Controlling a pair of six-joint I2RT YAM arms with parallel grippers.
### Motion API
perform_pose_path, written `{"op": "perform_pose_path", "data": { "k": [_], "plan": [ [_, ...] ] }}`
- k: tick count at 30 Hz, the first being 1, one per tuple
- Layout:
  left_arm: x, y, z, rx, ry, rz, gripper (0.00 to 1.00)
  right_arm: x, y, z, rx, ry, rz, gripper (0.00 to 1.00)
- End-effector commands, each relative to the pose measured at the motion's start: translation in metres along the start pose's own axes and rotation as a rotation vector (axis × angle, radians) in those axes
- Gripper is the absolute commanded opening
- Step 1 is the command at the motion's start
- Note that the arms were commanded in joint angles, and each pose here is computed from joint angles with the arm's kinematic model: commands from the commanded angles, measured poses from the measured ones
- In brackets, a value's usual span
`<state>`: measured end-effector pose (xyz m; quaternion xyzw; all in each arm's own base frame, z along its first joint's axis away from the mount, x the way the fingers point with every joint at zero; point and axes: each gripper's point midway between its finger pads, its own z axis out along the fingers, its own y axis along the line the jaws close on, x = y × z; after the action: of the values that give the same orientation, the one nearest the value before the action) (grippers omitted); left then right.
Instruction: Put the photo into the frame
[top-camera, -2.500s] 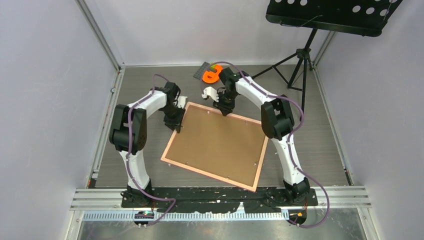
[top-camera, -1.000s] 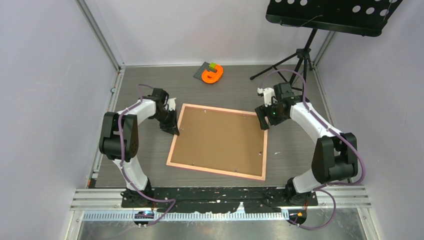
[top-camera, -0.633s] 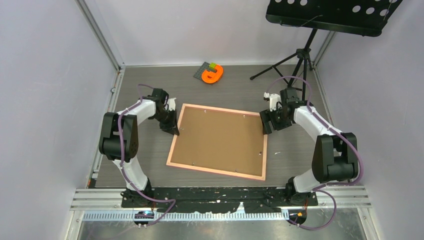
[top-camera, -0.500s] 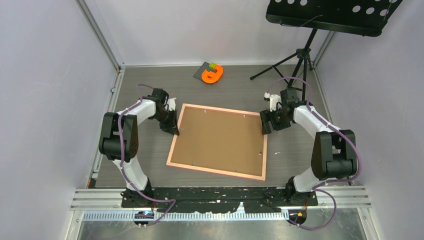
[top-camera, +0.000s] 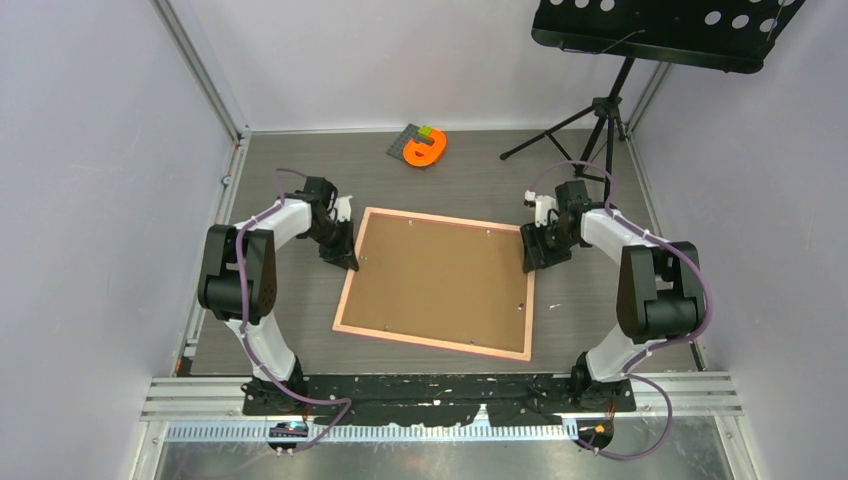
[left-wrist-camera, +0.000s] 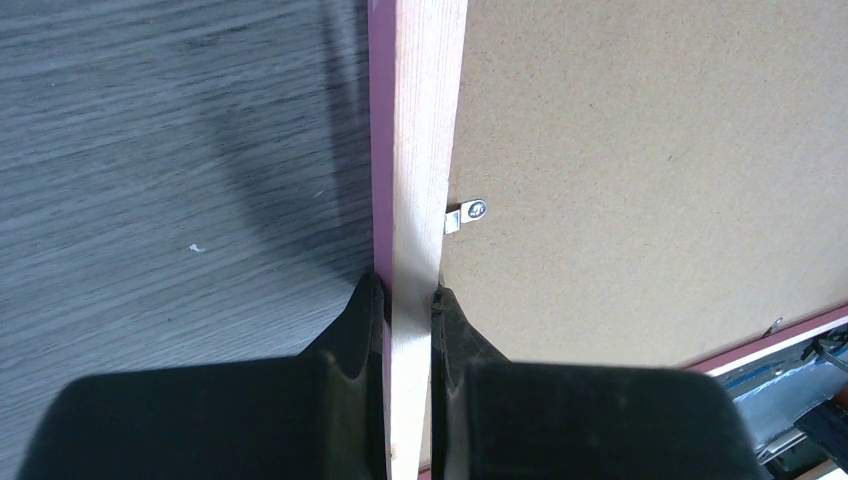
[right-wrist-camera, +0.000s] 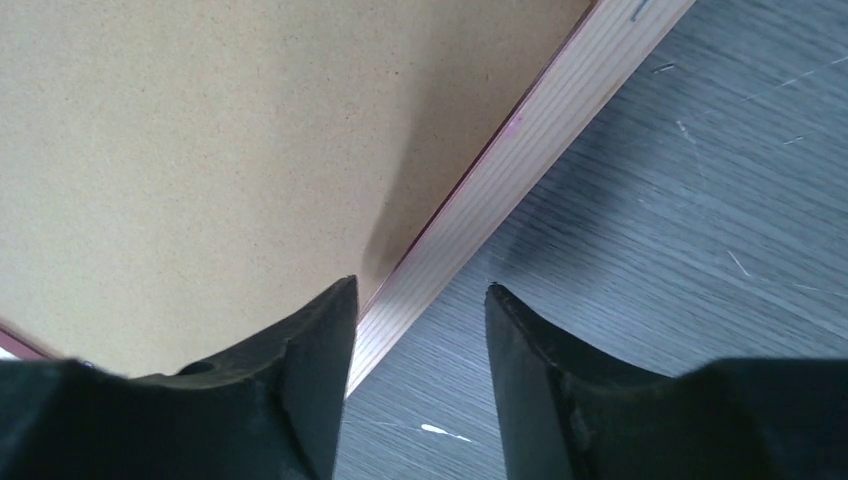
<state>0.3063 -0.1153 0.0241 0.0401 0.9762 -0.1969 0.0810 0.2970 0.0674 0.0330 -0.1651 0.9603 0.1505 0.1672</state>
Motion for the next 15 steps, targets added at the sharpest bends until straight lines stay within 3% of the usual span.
{"op": "perform_pose_path", "data": {
  "k": [1, 11, 15],
  "plan": [
    [0.006, -0.013, -0.003, 0.074, 0.01, -0.015, 0.0, -0.005, -0.002, 0.005, -0.008, -0.012, 0.013, 0.51],
    [0.009, -0.021, -0.013, 0.109, 0.0, 0.013, 0.0, -0.021, -0.007, 0.016, -0.022, -0.008, 0.019, 0.15],
    [0.015, -0.026, -0.015, 0.144, 0.027, 0.027, 0.0, -0.043, -0.01, 0.023, -0.033, -0.019, 0.004, 0.06]
  ]
}}
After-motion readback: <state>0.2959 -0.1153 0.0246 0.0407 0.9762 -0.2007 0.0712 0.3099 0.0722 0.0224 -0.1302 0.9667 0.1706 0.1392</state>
